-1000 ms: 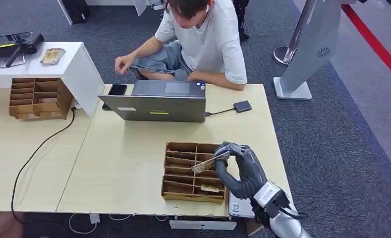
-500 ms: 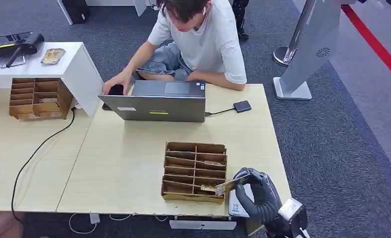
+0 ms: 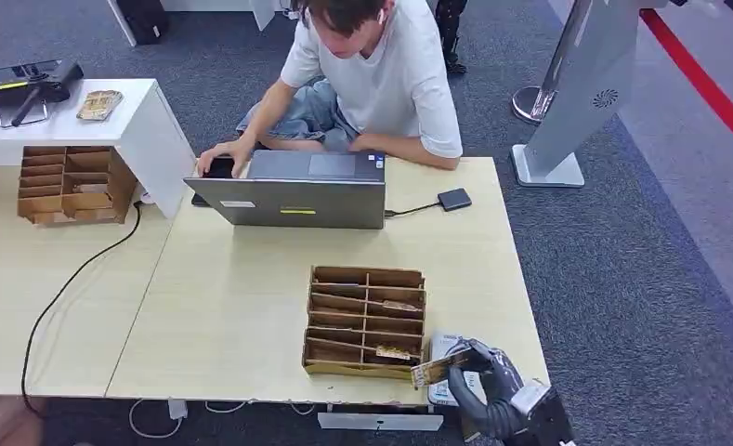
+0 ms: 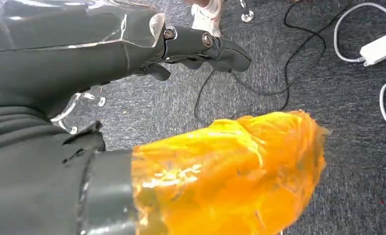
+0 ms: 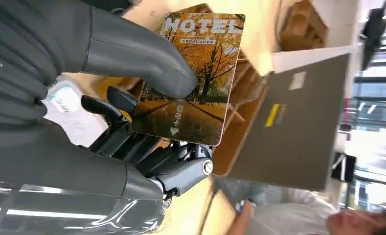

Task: Pass the card to the sensor for recognition and then transmit it.

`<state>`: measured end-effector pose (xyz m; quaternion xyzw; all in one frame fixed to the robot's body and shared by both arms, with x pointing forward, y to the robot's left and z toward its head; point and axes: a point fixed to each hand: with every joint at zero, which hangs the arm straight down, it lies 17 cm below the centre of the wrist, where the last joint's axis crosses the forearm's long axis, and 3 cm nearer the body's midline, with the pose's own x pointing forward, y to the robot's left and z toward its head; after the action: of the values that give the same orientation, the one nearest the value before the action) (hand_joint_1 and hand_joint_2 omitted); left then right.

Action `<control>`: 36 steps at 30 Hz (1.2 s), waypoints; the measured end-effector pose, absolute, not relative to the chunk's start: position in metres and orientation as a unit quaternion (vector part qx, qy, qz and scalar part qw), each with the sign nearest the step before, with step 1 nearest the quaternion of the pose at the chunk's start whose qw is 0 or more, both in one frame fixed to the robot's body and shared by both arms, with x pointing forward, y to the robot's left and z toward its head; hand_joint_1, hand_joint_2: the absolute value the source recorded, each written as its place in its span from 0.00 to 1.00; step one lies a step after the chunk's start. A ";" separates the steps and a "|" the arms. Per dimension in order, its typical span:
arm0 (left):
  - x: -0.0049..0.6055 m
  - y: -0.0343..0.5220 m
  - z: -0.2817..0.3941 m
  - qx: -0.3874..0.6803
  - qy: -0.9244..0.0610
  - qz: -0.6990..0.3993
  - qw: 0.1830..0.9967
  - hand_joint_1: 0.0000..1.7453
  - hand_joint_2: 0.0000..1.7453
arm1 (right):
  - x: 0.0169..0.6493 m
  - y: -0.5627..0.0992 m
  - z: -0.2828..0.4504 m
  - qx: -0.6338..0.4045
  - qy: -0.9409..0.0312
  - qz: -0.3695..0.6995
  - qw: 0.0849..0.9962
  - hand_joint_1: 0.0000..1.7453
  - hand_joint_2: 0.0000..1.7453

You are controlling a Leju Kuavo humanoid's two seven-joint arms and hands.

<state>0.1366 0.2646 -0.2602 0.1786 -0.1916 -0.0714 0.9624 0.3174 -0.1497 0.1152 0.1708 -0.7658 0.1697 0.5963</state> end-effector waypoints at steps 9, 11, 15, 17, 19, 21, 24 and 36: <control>0.137 0.264 -0.260 0.179 -0.192 -0.076 0.962 0.00 0.00 | 0.320 -0.165 0.083 0.123 -0.740 0.195 0.632 1.00 1.00; 0.137 0.264 -0.260 0.179 -0.192 -0.076 0.962 0.00 0.00 | 0.322 -0.169 0.077 0.111 -0.735 0.199 0.639 1.00 1.00; 0.137 0.264 -0.260 0.179 -0.192 -0.076 0.962 0.00 0.00 | 0.324 -0.176 0.065 0.086 -0.726 0.207 0.650 1.00 1.00; 0.137 0.265 -0.260 0.179 -0.192 -0.075 0.962 0.00 0.00 | 0.324 -0.178 0.061 0.077 -0.723 0.210 0.654 1.00 1.00; 0.137 0.265 -0.260 0.179 -0.192 -0.075 0.962 0.00 0.00 | 0.325 -0.181 0.056 0.068 -0.719 0.212 0.658 1.00 1.00; 0.137 0.265 -0.260 0.179 -0.192 -0.075 0.962 0.00 0.00 | 0.326 -0.183 0.053 0.062 -0.716 0.214 0.661 1.00 1.00; 0.137 0.265 -0.260 0.179 -0.192 -0.075 0.962 0.00 0.00 | 0.327 -0.184 0.049 0.055 -0.713 0.218 0.664 1.00 1.00; 0.137 0.266 -0.260 0.180 -0.191 -0.074 0.962 0.00 0.00 | 0.331 -0.184 0.038 0.037 -0.702 0.233 0.671 1.00 1.00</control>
<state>0.1367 0.2656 -0.2603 0.1799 -0.1912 -0.0737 0.9621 0.3305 -0.1839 0.0384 0.0372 -0.7024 0.2334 0.6714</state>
